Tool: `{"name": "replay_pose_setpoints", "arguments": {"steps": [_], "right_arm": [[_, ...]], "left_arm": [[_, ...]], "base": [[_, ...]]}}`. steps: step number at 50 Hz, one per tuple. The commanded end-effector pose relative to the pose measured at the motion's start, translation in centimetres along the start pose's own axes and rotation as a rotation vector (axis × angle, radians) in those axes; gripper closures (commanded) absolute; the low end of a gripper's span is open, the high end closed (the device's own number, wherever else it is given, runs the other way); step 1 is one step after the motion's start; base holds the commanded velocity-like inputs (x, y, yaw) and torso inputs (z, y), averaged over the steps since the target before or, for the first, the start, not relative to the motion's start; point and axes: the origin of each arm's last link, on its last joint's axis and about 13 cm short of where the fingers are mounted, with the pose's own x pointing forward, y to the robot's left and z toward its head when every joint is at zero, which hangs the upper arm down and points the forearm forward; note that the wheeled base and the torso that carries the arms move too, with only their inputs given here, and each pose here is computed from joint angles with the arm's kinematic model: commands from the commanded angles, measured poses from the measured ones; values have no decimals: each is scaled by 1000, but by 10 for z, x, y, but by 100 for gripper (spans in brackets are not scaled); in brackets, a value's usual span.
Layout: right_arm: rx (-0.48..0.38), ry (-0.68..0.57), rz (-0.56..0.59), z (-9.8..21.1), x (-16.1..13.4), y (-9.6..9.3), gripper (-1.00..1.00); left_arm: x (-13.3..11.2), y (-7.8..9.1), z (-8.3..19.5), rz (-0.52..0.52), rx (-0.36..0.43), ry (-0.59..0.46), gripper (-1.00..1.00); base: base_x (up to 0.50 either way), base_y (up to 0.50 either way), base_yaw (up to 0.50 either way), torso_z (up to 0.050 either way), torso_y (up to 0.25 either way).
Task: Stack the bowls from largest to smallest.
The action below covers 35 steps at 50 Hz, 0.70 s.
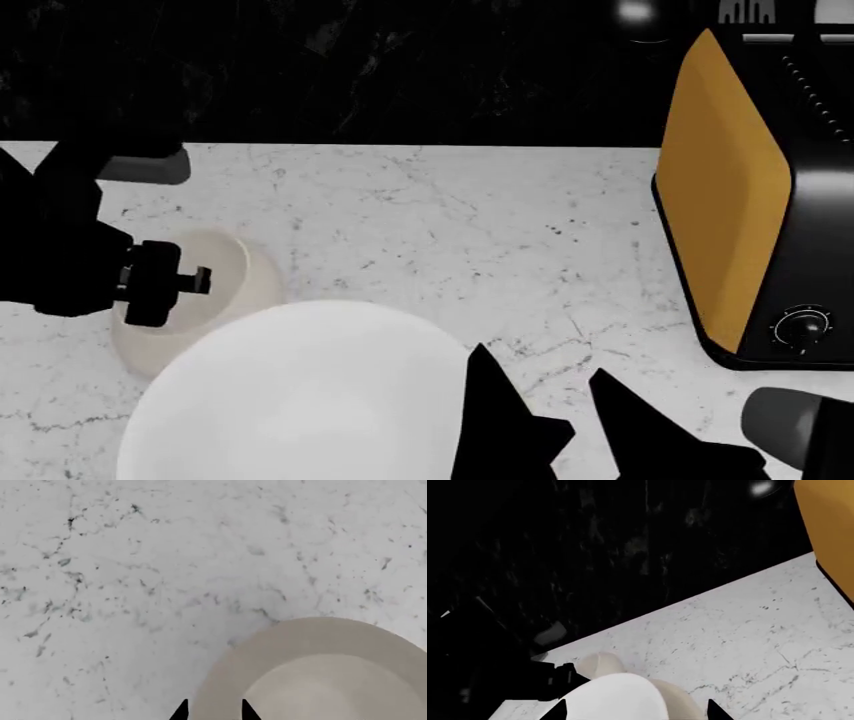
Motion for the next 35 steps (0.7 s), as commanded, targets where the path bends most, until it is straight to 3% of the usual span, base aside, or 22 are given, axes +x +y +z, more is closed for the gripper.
{"name": "replay_pose_setpoints", "arguments": {"steps": [1,7,14,18,21,24,28,32,34,35], "right_arm": [[18,-33,3,0,1,0,-100],[26,-22,3,-4,2,-1,-100],[28,-27,8,-3,2,0,-100],[28,-72,-9,-3,-1,-1,-100],[-53,-128,-28,2,-7,2,-100],[-184,-160,-62,4,-16,4,-100],[-299,-186,-85,7,-23,6,-100],[-321,-214,-106,16,-31,6,-100],[-261,-224,-76,22,-36,8,-100],[-285,-230,-94,23,-39,8,-100]], "left_arm": [[-15,-10,15,-29,1,-62,100],[-35,0,26,33,-26,-155,100],[-81,9,41,64,-44,-271,100],[-112,-3,31,70,74,-330,100],[-130,-10,22,62,145,-343,100],[-157,-22,9,87,281,-366,100],[-195,-40,-2,-6,358,-397,100],[-205,-49,-14,-72,393,-379,100],[-199,-58,-24,-108,432,-348,100],[-198,-64,-28,-123,463,-348,100]], "base": [[0,0,0,0,0],[0,0,0,0,0],[0,0,0,0,0],[0,0,0,0,0],[0,0,0,0,0],[0,0,0,0,0],[0,0,0,0,0],[0,0,0,0,0],[0,0,0,0,0],[0,0,0,0,0]]}}
